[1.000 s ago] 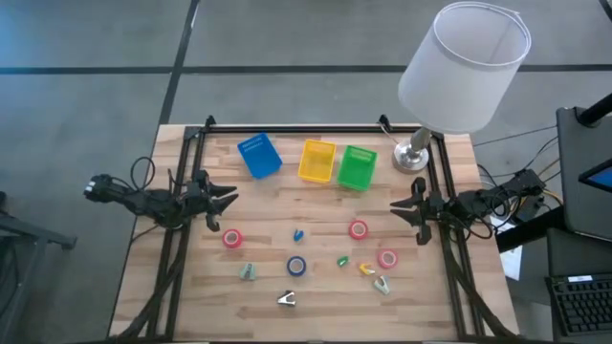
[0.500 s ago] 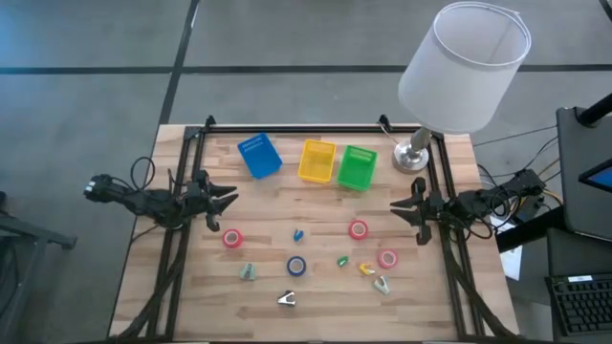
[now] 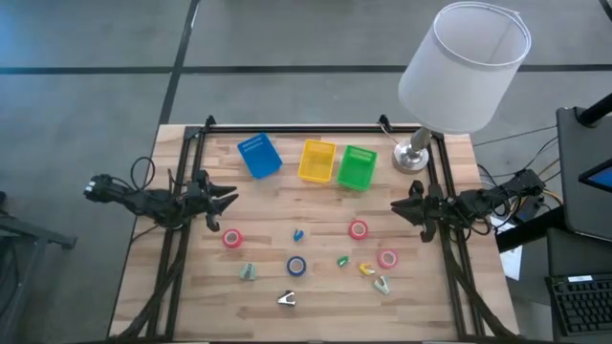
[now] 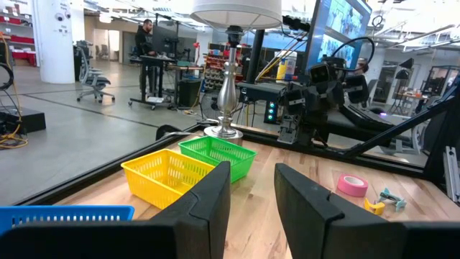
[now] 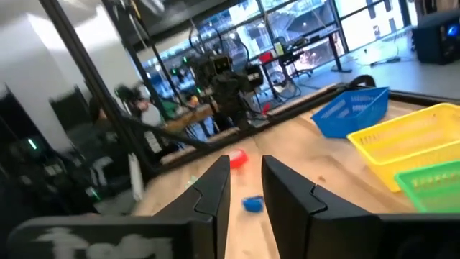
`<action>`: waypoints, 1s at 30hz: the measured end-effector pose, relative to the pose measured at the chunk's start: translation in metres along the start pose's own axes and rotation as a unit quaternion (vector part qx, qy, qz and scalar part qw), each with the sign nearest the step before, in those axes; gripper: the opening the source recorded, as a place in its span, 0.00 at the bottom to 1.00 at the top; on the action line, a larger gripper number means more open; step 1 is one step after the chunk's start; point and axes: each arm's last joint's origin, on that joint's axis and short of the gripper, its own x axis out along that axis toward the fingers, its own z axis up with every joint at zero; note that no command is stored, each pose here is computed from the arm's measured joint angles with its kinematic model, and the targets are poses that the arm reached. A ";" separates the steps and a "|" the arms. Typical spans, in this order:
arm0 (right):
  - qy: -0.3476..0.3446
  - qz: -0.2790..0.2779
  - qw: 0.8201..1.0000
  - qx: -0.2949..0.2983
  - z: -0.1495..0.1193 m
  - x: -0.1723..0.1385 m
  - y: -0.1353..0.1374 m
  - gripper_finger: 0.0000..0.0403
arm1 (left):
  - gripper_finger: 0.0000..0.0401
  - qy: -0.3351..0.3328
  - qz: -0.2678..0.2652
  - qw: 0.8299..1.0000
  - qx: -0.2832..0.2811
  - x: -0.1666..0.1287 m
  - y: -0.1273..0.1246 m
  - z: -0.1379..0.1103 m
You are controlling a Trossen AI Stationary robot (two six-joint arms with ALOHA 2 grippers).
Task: Pick and place Stapler, Stapler remover, tape
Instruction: Put the blue stapler into the blue bin
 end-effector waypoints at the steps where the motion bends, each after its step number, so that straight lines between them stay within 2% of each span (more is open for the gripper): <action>1: -0.002 0.001 1.000 0.008 0.000 0.000 0.000 0.18 | 0.28 0.000 0.000 1.000 0.000 0.000 0.000 0.000; 16: 0.000 0.000 1.000 0.000 0.000 0.000 0.000 0.20 | 0.28 0.000 0.000 1.000 -0.005 0.000 0.000 0.000; 20: -0.001 -0.001 0.999 -0.045 0.000 0.000 0.000 0.22 | 0.28 -0.001 0.002 1.000 0.001 0.000 0.000 0.000; 23: -0.013 -0.010 0.990 -0.143 0.002 0.000 0.000 0.23 | 0.28 -0.014 0.043 0.998 0.035 0.000 0.002 0.003; 25: -0.020 -0.010 0.983 -0.181 0.004 0.000 0.001 0.23 | 0.28 -0.023 0.084 0.995 0.041 0.000 0.005 0.005; 27: -0.032 -0.006 0.984 -0.177 0.006 0.000 0.002 0.22 | 0.28 -0.032 0.122 0.992 0.025 -0.001 0.007 0.007; 30: -0.061 0.003 0.990 -0.129 0.012 -0.001 0.004 0.21 | 0.28 -0.048 0.152 0.987 0.000 -0.002 0.008 0.011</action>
